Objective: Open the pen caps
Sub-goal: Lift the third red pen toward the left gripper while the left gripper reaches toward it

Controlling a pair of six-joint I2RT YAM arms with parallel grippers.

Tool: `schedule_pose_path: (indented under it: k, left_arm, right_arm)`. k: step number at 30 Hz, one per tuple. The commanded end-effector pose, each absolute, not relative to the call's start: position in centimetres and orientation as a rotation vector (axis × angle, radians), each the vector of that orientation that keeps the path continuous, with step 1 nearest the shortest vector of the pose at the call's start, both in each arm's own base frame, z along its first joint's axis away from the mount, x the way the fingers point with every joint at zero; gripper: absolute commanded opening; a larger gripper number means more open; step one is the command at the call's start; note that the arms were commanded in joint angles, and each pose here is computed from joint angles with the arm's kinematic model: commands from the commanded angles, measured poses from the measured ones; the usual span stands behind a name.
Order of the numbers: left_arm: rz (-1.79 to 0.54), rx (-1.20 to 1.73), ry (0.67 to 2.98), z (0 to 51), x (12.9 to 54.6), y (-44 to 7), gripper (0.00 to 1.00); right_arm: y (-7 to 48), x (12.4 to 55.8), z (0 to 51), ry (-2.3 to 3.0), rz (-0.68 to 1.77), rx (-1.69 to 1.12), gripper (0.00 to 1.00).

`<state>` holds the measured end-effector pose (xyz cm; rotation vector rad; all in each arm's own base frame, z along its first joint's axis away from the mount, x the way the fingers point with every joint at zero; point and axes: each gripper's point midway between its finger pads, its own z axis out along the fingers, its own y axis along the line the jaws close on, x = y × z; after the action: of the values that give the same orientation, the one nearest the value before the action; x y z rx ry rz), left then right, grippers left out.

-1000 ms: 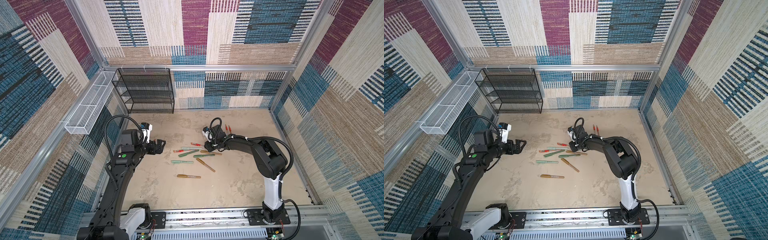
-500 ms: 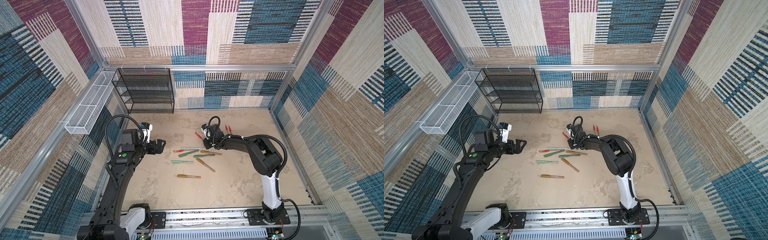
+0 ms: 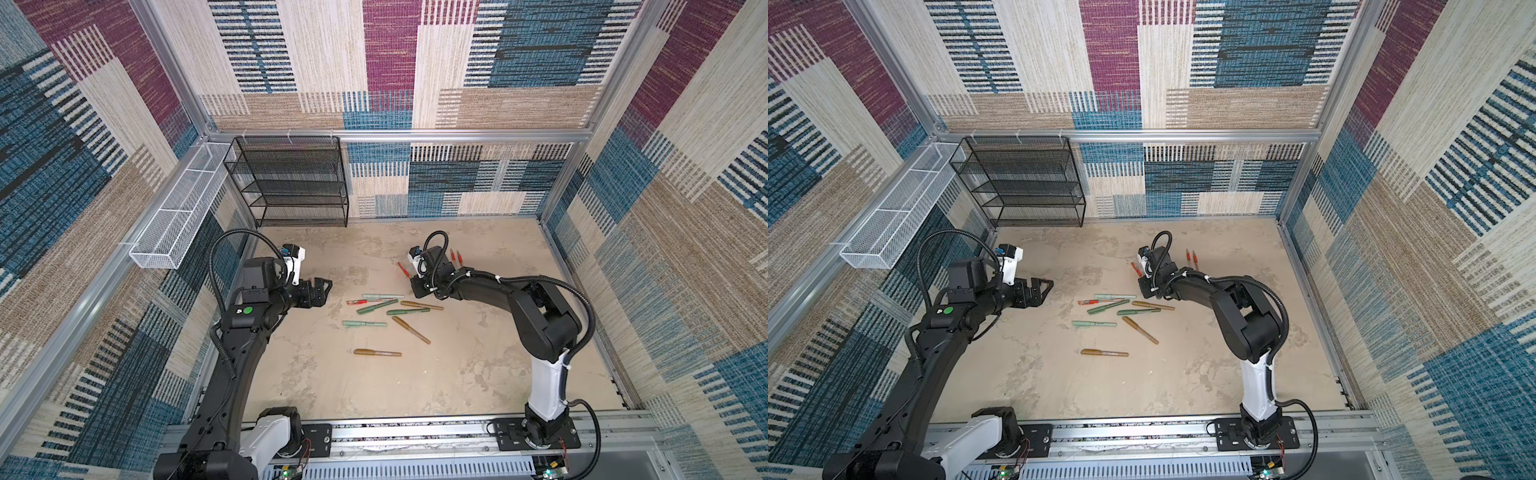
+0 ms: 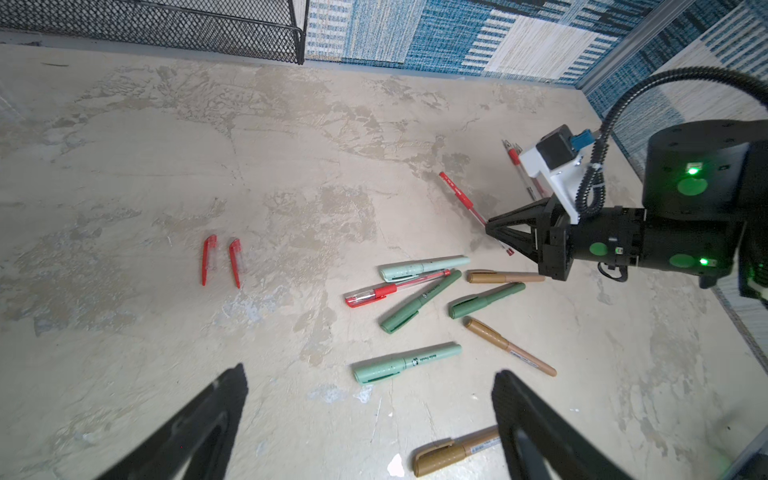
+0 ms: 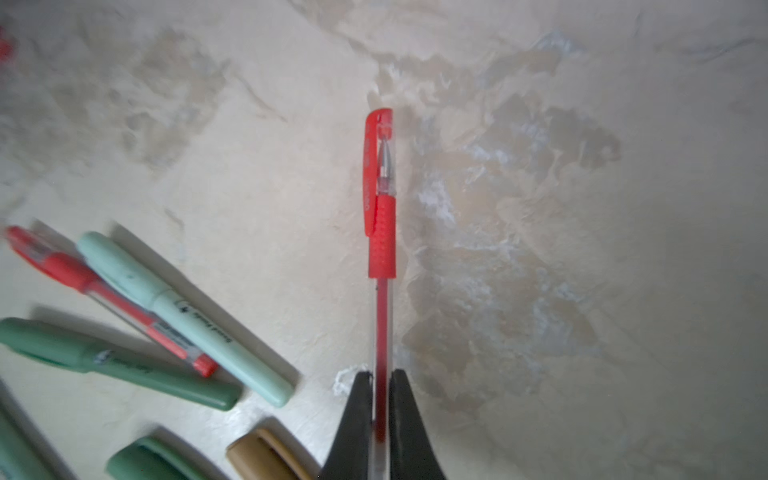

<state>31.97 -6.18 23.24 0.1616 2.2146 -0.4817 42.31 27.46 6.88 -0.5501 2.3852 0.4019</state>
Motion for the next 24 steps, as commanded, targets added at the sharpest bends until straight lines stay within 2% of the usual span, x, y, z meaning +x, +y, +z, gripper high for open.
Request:
schedule_pose_path:
  k: [1,14,19,24]
  left_arm:
    - [-0.559,0.156,2.196,24.0,32.0,-7.0,0.96]
    - [-0.820,0.153,2.157,25.4,32.0,-9.8,0.93]
    - [-0.978,0.088,2.130,26.4,32.6,-11.0,0.85]
    - [-1.045,0.031,2.132,27.1,33.5,-11.5,0.81]
  right_arm:
    - [28.5,41.9,9.9,2.313,0.527,-0.474,0.02]
    - [32.8,34.3,19.3,2.024,0.840,-0.342,0.01]
    - [36.4,31.2,21.7,1.956,0.879,-0.372,0.01]
    - [39.2,30.2,22.2,1.957,0.832,-0.381,0.01]
